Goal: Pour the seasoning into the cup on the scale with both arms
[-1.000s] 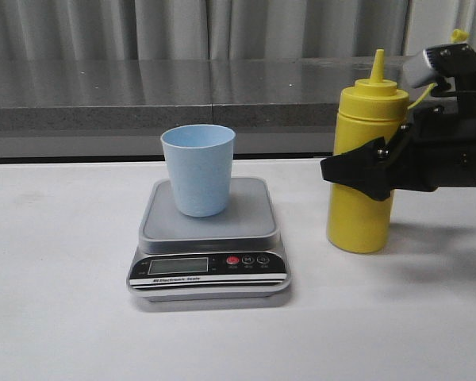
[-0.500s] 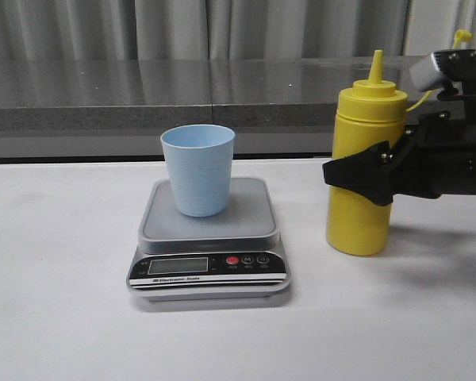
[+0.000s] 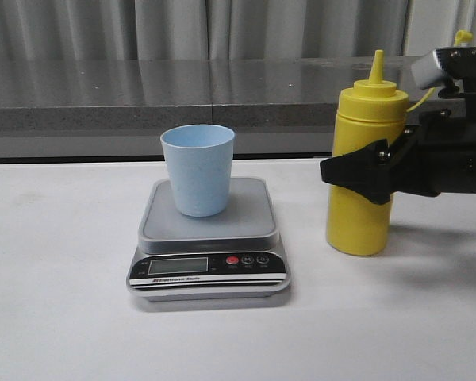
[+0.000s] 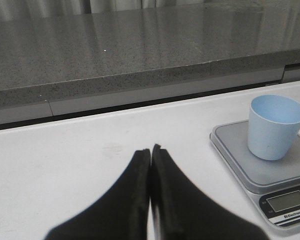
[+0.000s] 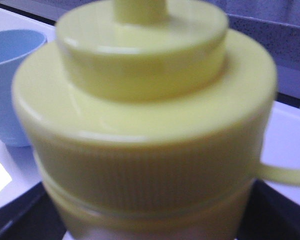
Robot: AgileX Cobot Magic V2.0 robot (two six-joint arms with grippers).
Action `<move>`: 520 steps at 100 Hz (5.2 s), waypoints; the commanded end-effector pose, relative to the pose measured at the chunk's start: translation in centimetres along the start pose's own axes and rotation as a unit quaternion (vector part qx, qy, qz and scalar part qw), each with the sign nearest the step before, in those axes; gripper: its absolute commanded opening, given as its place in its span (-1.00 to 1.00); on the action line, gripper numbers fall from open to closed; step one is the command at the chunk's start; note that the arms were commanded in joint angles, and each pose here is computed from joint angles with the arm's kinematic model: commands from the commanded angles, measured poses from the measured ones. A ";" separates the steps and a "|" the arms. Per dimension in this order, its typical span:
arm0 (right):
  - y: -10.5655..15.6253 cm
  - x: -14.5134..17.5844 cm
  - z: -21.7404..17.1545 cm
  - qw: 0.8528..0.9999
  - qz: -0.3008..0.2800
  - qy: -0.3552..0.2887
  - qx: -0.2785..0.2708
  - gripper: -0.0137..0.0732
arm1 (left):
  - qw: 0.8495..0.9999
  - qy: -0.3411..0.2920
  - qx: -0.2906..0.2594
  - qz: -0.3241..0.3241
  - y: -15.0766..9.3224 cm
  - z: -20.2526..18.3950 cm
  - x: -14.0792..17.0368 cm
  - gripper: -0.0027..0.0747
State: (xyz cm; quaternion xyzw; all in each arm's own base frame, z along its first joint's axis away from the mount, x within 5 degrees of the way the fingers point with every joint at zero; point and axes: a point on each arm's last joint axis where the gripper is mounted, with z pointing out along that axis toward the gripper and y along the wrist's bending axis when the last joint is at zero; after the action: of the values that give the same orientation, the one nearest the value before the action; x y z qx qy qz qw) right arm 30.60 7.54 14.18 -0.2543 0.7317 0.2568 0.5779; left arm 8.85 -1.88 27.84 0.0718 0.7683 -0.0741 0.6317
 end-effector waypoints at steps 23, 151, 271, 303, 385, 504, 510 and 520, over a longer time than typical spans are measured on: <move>-0.2 -1.6 -1.6 0.998 -0.004 -0.055 0.012 0.73 | 0.999 -0.053 -0.005 -0.001 0.1 -0.2 -1.7 -0.98; 3.4 -1.6 -9.4 0.994 0.026 -0.033 0.097 0.73 | 0.998 -0.054 -0.011 -0.002 0.2 -0.2 -1.7 -0.98; 9.6 -8.7 -21.5 0.942 -0.007 -0.098 0.322 0.73 | 0.998 -0.054 -0.011 -0.002 0.2 -0.2 -1.7 -0.98; 11.2 -8.2 -22.5 0.954 -0.024 -0.078 0.287 0.73 | 0.998 -0.054 -0.011 -0.002 0.2 -0.2 -1.7 -0.98; 12.3 -7.8 -23.7 0.958 -0.035 -0.083 0.271 -0.84 | 0.998 -0.054 -0.011 -0.002 0.2 -0.2 -1.7 -0.98; 12.2 -1.8 -24.8 0.929 -0.042 -0.106 0.352 -0.84 | 0.998 -0.054 -0.011 -0.002 0.2 -0.2 -1.7 -0.98; 12.1 -1.4 -24.6 0.929 -0.039 -0.108 0.352 -0.84 | 0.999 -0.053 -0.011 -0.002 0.2 -0.2 -1.7 -0.98; 11.9 -0.7 -24.3 0.929 -0.042 -0.115 0.350 -0.84 | 0.999 -0.053 -0.011 -0.002 0.2 -0.2 -1.7 -0.98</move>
State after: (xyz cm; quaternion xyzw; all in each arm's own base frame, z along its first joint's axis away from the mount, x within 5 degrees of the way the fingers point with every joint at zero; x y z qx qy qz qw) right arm 5.54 0.04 19.47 -0.0349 0.7428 -0.0161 0.6684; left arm 8.88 -1.75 27.85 0.0658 0.7684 -0.0693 0.6328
